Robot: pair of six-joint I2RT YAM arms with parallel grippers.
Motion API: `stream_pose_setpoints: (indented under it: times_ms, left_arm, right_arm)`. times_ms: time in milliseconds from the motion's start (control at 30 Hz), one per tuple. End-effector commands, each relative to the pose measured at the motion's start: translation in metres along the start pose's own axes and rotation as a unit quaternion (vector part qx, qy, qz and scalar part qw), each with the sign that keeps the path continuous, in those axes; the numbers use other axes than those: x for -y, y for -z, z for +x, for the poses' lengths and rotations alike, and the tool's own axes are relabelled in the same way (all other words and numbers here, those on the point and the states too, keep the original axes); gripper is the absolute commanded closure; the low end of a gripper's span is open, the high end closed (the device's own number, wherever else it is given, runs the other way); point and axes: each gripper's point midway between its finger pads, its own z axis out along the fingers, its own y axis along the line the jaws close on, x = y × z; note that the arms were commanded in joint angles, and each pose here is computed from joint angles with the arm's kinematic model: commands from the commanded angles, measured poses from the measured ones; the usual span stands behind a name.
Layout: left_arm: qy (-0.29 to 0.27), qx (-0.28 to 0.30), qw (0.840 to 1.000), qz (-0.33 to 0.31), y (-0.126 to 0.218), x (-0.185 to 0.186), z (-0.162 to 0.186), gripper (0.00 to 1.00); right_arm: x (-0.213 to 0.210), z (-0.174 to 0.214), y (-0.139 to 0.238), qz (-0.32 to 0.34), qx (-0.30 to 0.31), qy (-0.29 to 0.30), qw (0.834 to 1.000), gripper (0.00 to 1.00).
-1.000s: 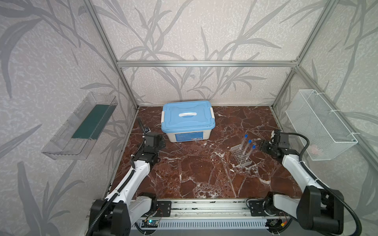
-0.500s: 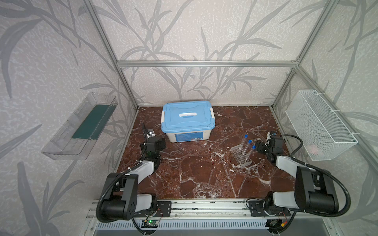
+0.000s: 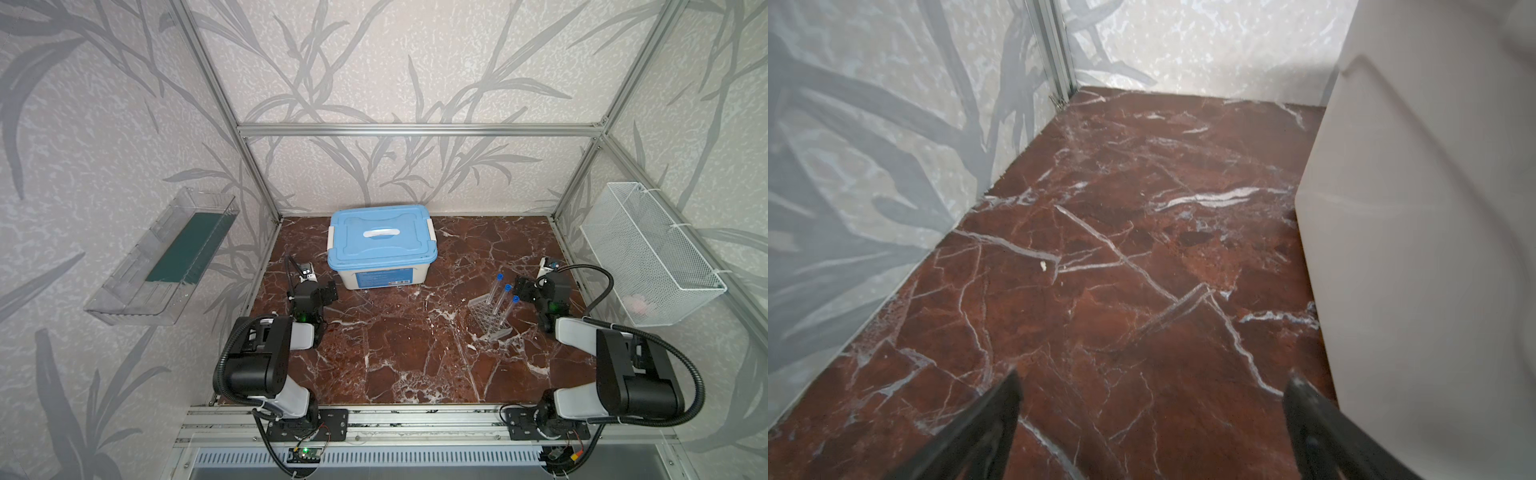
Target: Organize the chemistry lab equipment
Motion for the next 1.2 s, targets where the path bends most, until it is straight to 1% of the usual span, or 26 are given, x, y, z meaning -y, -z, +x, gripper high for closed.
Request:
stream_pose_setpoints:
  times_ms: [0, 167, 200, 267, 367, 500, 567, 667, 800, 933, 1167]
  left_arm:
    - [-0.003, 0.040, 0.999, 0.020, 0.001, 0.006, -0.020, 0.01]
    - [-0.007, 0.034, 0.999, 0.028, 0.000, 0.009, -0.018, 0.01]
    - [-0.008, 0.036, 0.999, 0.028, 0.000, 0.009, -0.019, 0.01]
    - [-0.007, 0.035, 0.999, 0.028, 0.000, 0.009, -0.019, 0.01]
    - [-0.007, 0.035, 0.999, 0.028, 0.000, 0.009, -0.019, 0.01]
    - [-0.010, 0.034, 0.999, 0.036, 0.000, 0.012, -0.018, 0.01]
    - [-0.009, 0.034, 0.999, 0.037, 0.000, 0.012, -0.018, 0.01]
    - [-0.012, 0.035, 0.998, 0.051, 0.001, 0.016, -0.018, 0.01]
    - [-0.012, 0.034, 0.998, 0.052, 0.001, 0.016, -0.018, 0.01]
    - [-0.012, 0.035, 0.998, 0.051, 0.001, 0.016, -0.018, 0.01]
    - [-0.012, 0.035, 0.998, 0.051, 0.001, 0.015, -0.018, 0.01]
  right_arm:
    - [-0.007, -0.014, 0.009, 0.019, 0.056, 0.046, 0.997, 0.10]
    - [-0.010, -0.010, 0.010, 0.015, 0.054, 0.056, 0.997, 0.09]
    - [-0.014, -0.016, 0.011, 0.010, 0.069, 0.059, 0.996, 0.09]
    - [-0.022, -0.015, 0.011, 0.003, 0.077, 0.077, 0.994, 0.08]
    - [-0.033, -0.010, 0.007, -0.011, 0.077, 0.101, 0.992, 0.08]
    - [-0.038, 0.000, 0.000, -0.025, 0.067, 0.111, 0.991, 0.06]
    - [-0.045, -0.003, -0.002, -0.030, 0.097, 0.122, 0.987, 0.02]
    - [-0.043, 0.001, -0.003, -0.025, 0.058, 0.123, 0.990, 0.00]
    - [-0.046, -0.001, -0.003, -0.031, 0.078, 0.124, 0.989, 0.01]
    - [-0.046, 0.001, -0.003, -0.031, 0.063, 0.128, 0.989, 0.01]
    - [-0.046, 0.001, -0.005, -0.030, 0.059, 0.127, 0.990, 0.01]
